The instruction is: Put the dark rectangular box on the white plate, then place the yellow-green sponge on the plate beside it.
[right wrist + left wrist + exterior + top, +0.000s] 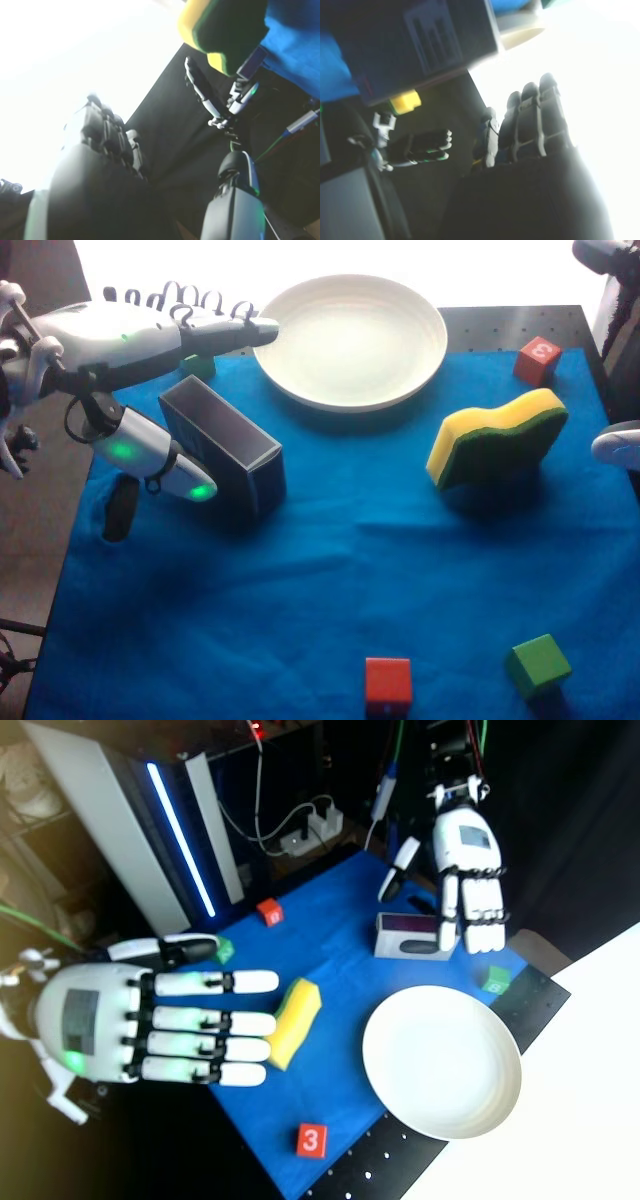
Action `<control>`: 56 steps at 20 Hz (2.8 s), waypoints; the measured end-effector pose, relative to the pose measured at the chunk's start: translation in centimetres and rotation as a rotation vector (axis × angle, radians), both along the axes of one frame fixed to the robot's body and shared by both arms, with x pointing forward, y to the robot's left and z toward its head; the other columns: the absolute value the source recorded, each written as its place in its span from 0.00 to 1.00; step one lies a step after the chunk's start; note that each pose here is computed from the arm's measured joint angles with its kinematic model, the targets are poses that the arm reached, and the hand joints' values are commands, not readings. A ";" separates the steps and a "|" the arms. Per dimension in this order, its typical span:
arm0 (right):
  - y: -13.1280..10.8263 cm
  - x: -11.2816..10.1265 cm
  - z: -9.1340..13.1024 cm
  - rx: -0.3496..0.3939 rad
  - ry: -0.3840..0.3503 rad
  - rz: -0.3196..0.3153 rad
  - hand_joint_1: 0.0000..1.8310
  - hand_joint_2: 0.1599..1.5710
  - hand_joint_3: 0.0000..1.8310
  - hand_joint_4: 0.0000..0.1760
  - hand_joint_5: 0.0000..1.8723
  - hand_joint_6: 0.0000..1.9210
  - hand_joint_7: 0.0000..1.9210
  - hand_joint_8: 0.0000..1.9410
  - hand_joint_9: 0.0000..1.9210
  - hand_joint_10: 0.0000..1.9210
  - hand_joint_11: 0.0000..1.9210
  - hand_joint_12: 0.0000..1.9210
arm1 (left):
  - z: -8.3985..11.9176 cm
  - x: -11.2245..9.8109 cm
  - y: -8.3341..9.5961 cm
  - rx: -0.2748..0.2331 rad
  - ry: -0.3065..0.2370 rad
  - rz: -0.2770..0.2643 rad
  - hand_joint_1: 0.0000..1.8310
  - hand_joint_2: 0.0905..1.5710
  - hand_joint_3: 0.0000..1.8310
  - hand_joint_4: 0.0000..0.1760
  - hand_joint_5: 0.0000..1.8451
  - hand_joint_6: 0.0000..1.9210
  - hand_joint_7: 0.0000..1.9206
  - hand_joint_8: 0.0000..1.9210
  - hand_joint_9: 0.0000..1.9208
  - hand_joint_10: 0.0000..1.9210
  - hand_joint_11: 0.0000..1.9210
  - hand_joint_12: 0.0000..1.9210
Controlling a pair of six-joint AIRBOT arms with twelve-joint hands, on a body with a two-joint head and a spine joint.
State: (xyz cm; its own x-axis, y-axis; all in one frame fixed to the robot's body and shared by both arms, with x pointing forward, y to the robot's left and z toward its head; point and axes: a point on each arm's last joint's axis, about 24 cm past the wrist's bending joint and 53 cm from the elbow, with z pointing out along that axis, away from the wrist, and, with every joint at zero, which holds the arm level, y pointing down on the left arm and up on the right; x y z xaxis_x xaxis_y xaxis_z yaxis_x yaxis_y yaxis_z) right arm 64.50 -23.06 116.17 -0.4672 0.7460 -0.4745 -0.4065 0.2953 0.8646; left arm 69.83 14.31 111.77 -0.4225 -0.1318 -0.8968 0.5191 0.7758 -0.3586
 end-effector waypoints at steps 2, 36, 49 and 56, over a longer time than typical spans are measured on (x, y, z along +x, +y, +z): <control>0.0 0.0 0.0 0.003 0.003 -0.003 0.43 0.51 0.00 0.65 0.00 0.00 0.00 0.00 0.00 0.00 0.00 0.00 | -0.6 0.0 0.0 0.041 0.005 -0.005 0.45 0.47 0.00 0.50 0.06 0.00 0.09 0.00 0.09 0.00 0.08 0.05; 0.5 1.2 -2.7 0.064 0.063 0.007 0.39 0.55 0.00 0.55 0.00 0.00 0.04 0.00 0.02 0.00 0.01 0.00 | 6.0 12.9 -7.6 -0.230 -0.088 0.166 0.66 0.70 0.00 0.06 0.52 0.49 0.49 0.59 0.42 0.46 0.14 0.75; 1.2 1.3 -2.7 0.074 0.057 0.019 0.36 0.53 0.00 0.40 0.01 0.00 0.05 0.01 0.03 0.00 0.03 0.02 | 4.9 14.3 -7.3 -0.202 -0.059 0.212 0.50 0.61 0.00 0.84 0.19 0.00 0.26 0.00 0.25 0.00 0.00 0.50; 1.3 1.2 -2.8 0.077 0.062 0.028 0.39 0.53 0.00 0.28 0.02 0.01 0.04 0.00 0.03 0.00 0.03 0.02 | 5.7 11.7 -6.7 -0.250 -0.077 0.153 0.46 0.61 0.00 0.79 0.17 0.00 0.18 0.00 0.15 0.00 0.00 0.33</control>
State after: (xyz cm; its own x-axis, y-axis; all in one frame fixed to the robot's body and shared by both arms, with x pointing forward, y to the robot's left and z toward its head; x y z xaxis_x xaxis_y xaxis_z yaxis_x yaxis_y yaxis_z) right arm 65.72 -21.72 113.40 -0.5148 0.7656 -0.3858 -0.3585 0.2166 0.9081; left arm 81.51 7.58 117.42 -0.3126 -0.4092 -0.8572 0.4357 0.7401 -0.5122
